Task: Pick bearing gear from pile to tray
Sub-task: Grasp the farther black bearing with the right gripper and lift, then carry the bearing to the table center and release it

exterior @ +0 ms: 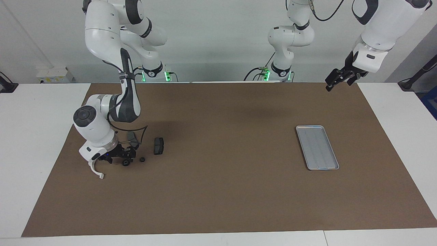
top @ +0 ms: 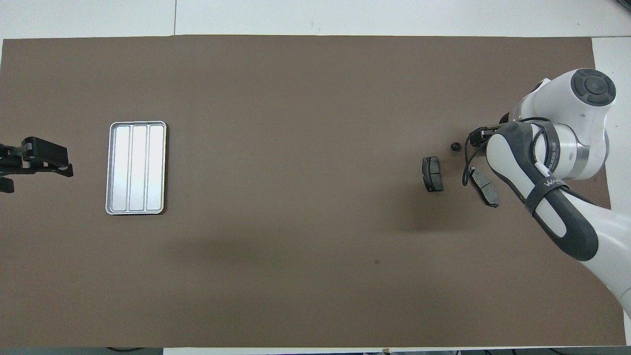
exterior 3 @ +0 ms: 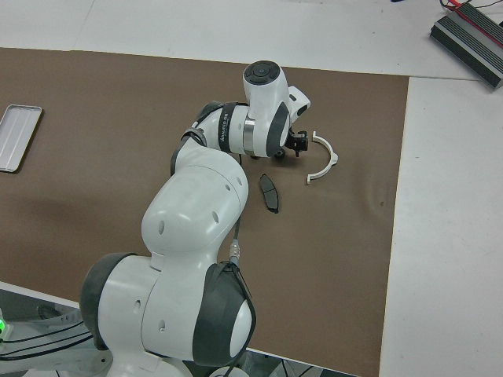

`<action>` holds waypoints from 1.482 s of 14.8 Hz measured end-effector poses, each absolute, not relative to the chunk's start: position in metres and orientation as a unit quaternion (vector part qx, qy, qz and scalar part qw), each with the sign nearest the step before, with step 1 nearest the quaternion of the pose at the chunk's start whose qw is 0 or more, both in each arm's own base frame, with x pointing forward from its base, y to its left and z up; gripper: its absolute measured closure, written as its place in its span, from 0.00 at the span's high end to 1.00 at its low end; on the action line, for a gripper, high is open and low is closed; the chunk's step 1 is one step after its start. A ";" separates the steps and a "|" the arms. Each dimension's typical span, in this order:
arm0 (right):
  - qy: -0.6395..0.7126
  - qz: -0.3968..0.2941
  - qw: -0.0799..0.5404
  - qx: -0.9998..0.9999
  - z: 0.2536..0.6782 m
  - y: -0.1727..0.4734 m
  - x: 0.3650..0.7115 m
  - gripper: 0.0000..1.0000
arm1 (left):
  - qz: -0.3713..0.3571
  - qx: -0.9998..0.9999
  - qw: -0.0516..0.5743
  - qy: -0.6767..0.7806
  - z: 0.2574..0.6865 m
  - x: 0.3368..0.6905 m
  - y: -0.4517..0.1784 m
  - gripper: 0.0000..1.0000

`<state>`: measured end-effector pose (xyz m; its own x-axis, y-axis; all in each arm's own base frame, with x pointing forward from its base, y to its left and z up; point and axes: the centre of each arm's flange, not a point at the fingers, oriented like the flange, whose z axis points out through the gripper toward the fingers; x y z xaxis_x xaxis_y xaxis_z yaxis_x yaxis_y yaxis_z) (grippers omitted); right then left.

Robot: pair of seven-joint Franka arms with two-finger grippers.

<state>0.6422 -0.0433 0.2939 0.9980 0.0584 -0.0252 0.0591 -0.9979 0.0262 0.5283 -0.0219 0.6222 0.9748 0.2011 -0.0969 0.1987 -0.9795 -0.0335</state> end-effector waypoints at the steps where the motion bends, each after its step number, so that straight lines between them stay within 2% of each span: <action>1: 0.029 -0.013 0.013 0.999 0.293 -0.043 0.642 0.90 | 0.050 -0.994 0.012 -0.101 0.622 0.528 -0.022 1.00; 11: 0.030 -0.011 0.013 0.999 0.280 -0.043 0.641 0.91 | 0.050 -0.994 0.012 -0.101 0.622 0.528 -0.022 1.00; 12: 0.030 -0.011 0.014 0.999 0.279 -0.043 0.641 0.89 | 0.050 -0.994 0.012 -0.101 0.622 0.528 -0.022 1.00; 15: 0.033 -0.005 0.013 0.999 0.285 -0.039 0.643 0.54 | 0.050 -0.994 0.012 -0.101 0.622 0.528 -0.022 1.00; 17: 0.034 0.001 0.013 0.999 0.292 -0.038 0.646 0.35 | 0.050 -0.994 0.012 -0.101 0.622 0.528 -0.022 1.00; 19: 0.037 0.005 0.012 0.999 0.316 -0.033 0.654 0.35 | 0.050 -0.994 0.012 -0.101 0.622 0.528 -0.022 1.00; 22: 0.039 0.008 0.006 0.999 0.394 -0.014 0.666 0.35 | 0.050 -0.994 0.012 -0.101 0.622 0.528 -0.022 1.00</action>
<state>0.6662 -0.0141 0.3937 0.9968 0.0785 0.0164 0.0783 -0.9969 0.0123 0.5283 -0.0219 0.6222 0.9748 0.2011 -0.0970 0.1987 -0.9795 -0.0335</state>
